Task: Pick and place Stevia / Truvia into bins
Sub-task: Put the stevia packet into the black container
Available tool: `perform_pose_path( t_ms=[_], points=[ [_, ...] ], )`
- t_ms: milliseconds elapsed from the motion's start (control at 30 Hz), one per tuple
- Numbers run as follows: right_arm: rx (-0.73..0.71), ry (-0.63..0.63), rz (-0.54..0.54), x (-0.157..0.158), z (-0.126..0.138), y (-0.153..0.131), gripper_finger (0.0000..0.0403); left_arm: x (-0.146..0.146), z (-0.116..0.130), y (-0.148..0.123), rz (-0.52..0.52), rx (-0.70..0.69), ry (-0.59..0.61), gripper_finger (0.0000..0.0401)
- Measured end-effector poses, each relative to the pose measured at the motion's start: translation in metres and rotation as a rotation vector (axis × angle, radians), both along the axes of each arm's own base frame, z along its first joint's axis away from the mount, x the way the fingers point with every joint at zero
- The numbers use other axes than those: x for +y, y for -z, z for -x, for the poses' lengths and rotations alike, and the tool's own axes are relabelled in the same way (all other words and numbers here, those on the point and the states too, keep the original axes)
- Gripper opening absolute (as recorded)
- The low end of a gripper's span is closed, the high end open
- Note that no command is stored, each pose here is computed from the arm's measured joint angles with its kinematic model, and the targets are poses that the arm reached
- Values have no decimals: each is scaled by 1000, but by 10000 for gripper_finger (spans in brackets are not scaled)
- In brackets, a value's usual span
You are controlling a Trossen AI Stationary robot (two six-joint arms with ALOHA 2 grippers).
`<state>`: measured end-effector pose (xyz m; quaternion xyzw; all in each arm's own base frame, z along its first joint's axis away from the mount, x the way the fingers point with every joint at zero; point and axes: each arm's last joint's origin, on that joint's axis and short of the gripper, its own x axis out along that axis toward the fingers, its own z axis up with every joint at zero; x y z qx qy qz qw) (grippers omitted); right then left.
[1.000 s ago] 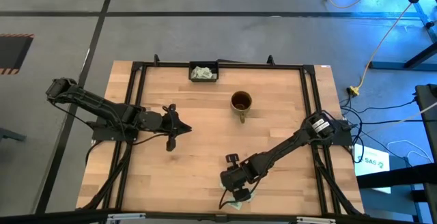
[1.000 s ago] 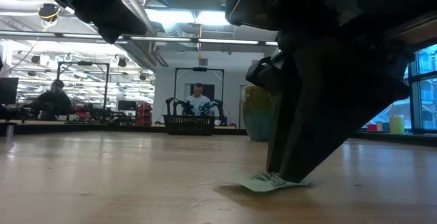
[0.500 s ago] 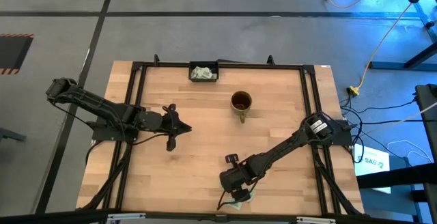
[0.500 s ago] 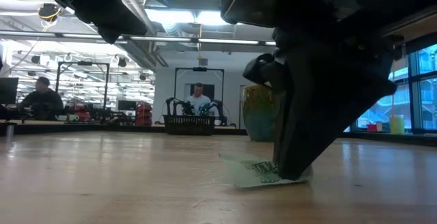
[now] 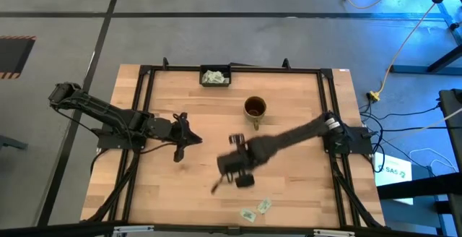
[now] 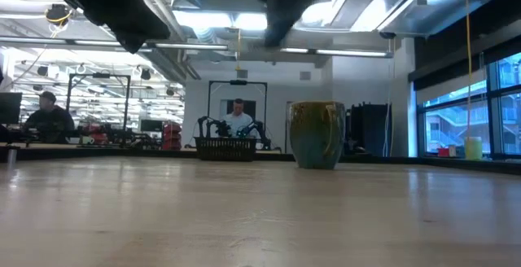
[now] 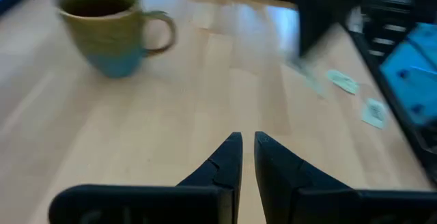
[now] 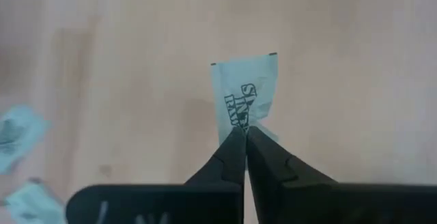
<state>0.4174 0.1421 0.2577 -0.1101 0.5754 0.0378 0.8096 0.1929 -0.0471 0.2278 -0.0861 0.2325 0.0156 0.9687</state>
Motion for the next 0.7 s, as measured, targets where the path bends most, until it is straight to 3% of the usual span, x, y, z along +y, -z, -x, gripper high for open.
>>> perform_pose_path(
  t_ms=[167, 333, 567, 700],
  points=[
    [-6, 111, 115, -55, -1, -56, 11, -2, 0, 1, 34, 12, 68, 33],
    [-71, 178, 143, -121, -2, -95, 11, -2, 0, 0, 35, 4, 60, 33],
    [-173, 309, 94, -226, 2, -105, 11, -1, -1, -1, 18, -12, 25, 33],
    [-337, 399, 61, -274, -5, -104, 11, 2, -1, -3, -46, -38, -62, 33]
  ],
)
